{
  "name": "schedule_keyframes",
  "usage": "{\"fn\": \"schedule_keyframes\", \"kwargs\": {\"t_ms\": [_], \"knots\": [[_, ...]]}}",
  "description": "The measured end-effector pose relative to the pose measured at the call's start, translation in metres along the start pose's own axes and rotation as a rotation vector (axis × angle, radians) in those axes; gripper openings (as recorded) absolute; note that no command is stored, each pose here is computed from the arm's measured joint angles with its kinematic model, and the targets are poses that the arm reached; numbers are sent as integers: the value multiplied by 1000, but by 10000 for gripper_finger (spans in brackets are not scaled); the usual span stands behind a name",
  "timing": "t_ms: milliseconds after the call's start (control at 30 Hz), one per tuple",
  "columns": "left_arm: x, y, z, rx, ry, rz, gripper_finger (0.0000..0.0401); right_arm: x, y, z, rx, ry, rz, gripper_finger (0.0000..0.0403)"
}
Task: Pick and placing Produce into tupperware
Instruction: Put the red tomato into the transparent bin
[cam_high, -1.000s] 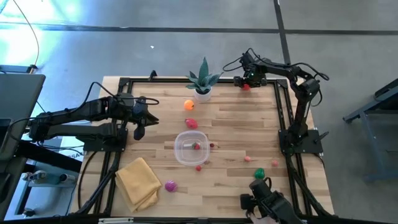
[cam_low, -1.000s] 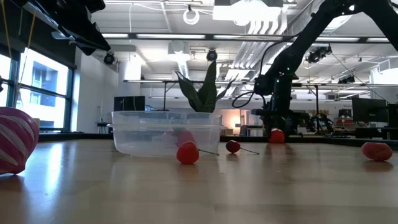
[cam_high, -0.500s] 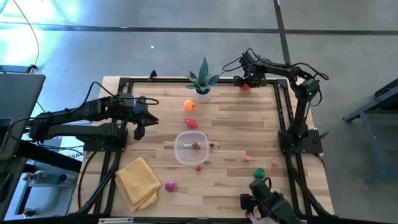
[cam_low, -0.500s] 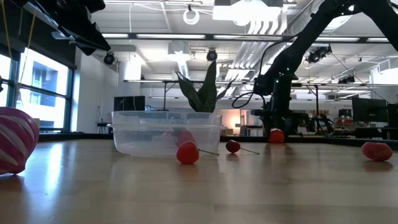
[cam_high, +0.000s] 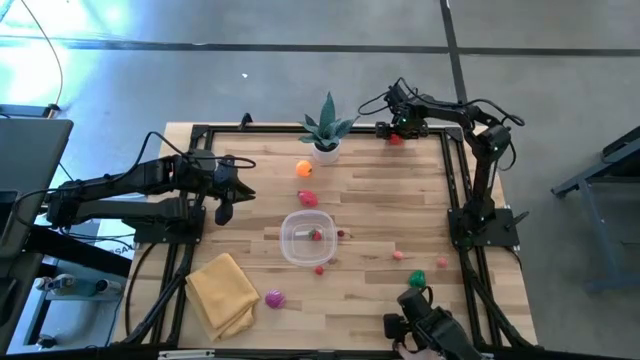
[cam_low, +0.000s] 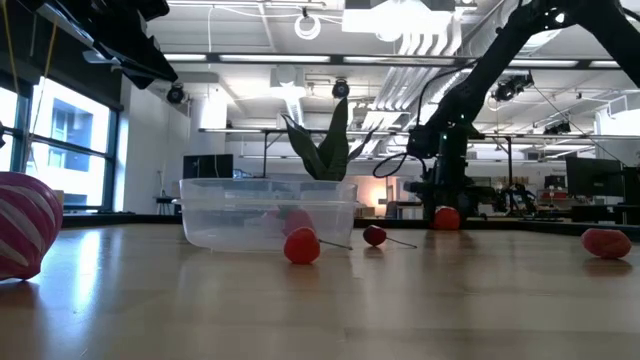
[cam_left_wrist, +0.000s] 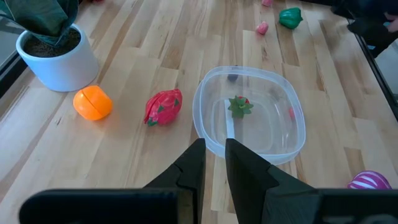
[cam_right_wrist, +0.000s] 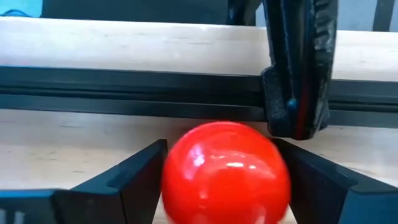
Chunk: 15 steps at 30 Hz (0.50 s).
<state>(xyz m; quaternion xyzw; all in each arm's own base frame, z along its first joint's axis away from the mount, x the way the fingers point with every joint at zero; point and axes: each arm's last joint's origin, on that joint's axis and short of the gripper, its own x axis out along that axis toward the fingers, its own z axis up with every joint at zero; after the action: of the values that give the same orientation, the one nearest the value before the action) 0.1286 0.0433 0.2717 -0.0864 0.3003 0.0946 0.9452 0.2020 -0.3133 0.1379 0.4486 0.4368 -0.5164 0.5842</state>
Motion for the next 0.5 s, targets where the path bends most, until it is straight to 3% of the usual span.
{"fn": "schedule_keyframes", "kwargs": {"t_ms": [500], "knots": [[0,0,0,0,0,0,53,5,2,-3,-28,32,5,270]]}}
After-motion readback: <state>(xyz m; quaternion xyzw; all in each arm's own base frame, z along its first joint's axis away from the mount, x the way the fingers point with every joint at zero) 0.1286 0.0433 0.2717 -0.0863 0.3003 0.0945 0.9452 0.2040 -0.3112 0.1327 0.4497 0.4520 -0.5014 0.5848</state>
